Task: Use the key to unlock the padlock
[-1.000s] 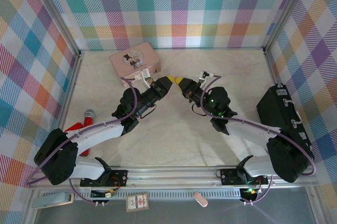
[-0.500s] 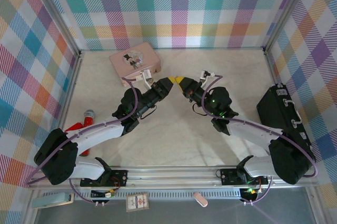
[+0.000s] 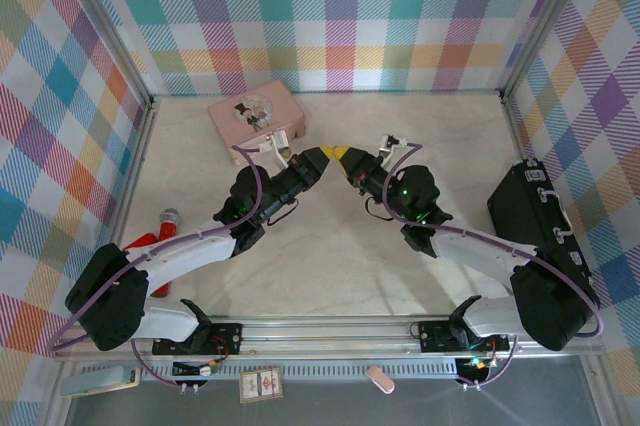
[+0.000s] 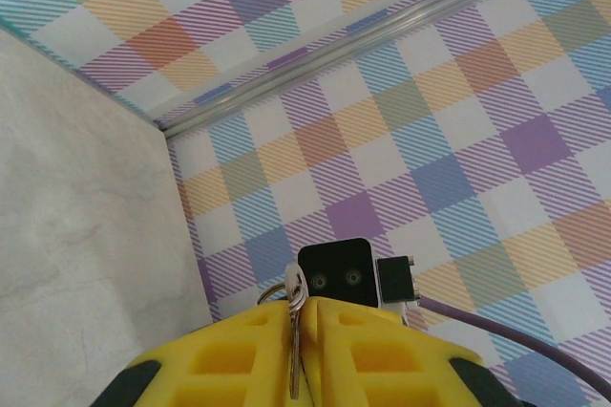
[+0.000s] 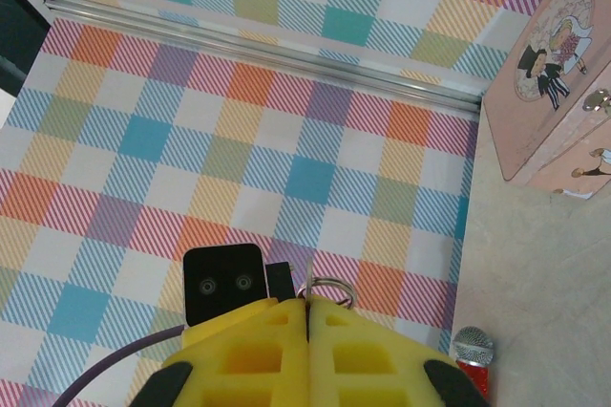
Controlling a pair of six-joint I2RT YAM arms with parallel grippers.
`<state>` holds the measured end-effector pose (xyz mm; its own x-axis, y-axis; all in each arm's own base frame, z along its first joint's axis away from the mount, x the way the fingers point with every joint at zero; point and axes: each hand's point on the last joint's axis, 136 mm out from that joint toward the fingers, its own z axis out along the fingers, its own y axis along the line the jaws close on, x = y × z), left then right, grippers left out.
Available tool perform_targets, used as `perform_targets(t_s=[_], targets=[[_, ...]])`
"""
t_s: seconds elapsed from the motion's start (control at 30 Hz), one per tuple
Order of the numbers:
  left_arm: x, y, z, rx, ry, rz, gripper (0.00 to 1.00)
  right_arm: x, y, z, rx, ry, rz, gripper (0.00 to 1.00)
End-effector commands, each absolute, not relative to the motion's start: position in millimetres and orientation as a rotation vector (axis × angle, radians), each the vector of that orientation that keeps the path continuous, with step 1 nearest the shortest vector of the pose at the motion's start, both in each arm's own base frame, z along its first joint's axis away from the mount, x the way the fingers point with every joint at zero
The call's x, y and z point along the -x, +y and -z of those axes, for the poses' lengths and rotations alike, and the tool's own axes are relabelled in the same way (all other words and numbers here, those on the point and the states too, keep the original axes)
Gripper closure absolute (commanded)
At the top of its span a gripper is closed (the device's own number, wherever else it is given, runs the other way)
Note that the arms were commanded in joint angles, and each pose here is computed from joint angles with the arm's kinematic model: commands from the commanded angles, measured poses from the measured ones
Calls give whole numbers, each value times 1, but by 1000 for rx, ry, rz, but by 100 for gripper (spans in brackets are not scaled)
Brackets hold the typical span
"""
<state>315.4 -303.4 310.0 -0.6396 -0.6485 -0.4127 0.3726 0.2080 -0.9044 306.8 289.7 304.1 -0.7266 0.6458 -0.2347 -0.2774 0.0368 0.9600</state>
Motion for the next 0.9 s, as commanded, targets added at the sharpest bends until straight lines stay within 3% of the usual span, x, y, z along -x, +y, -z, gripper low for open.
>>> perform_targets(t_s=[0.0, 0.2, 0.77, 0.87], targets=[[-311, -313, -324, 230, 1637, 1611, 85, -302, 291, -325, -335, 1591, -1797, 100], [-311, -312, -320, 242, 1651, 1609, 81, -302, 288, -326, -345, 1584, -1793, 100], [-302, -312, -310, 253, 1676, 1610, 85, -300, 290, -323, -362, 1599, -1783, 100], [-301, -311, -308, 258, 1678, 1606, 81, -301, 287, -320, -379, 1600, -1771, 100]])
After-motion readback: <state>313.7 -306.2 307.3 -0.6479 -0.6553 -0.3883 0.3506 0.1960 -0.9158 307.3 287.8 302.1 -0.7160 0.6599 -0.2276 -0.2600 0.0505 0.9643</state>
